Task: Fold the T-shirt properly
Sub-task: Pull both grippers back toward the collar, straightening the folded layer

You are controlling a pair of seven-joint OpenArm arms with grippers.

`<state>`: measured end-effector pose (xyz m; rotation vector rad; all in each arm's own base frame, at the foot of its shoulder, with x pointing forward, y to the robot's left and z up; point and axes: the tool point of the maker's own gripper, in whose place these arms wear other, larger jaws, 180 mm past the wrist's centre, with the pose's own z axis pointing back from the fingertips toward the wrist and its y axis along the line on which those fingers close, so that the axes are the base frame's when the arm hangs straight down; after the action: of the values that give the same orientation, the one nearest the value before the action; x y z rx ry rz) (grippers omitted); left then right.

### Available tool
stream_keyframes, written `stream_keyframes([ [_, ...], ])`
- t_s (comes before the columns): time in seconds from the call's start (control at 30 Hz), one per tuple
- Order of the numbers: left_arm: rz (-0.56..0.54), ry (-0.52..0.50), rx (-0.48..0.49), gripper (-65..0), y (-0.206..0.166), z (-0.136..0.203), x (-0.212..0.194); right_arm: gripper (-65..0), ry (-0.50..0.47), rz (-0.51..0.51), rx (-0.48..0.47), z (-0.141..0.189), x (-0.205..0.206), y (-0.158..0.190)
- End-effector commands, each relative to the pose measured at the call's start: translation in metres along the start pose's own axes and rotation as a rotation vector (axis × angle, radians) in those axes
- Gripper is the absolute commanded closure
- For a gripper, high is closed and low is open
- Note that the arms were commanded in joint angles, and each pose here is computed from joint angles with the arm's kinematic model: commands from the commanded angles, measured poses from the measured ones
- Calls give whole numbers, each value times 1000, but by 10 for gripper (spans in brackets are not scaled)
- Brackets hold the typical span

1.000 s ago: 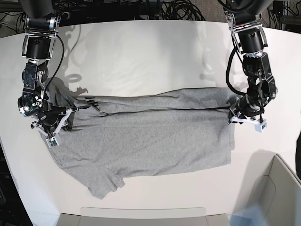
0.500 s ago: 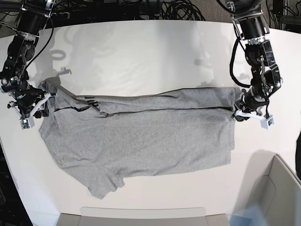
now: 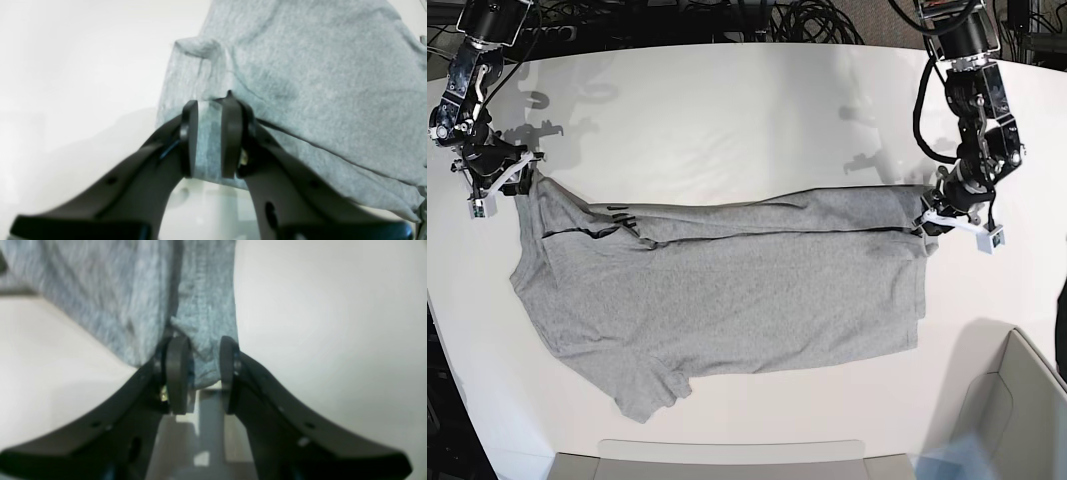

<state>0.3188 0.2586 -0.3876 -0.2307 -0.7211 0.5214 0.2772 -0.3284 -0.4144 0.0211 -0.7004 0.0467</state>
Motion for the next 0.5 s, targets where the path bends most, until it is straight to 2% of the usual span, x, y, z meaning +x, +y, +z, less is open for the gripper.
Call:
stream_keyframes([
  [0.0,-8,-44,-9,-142,-2,2,16,-168,10,28,-19,1,8,-10],
  [0.2,-8,-33,-4,-169,0,1,13,-168,24,47,-17,-1,8,-12],
  [0.47,34,54,49,-169,24,-15,-14,-168,26,52,-14,-1,8,-11],
])
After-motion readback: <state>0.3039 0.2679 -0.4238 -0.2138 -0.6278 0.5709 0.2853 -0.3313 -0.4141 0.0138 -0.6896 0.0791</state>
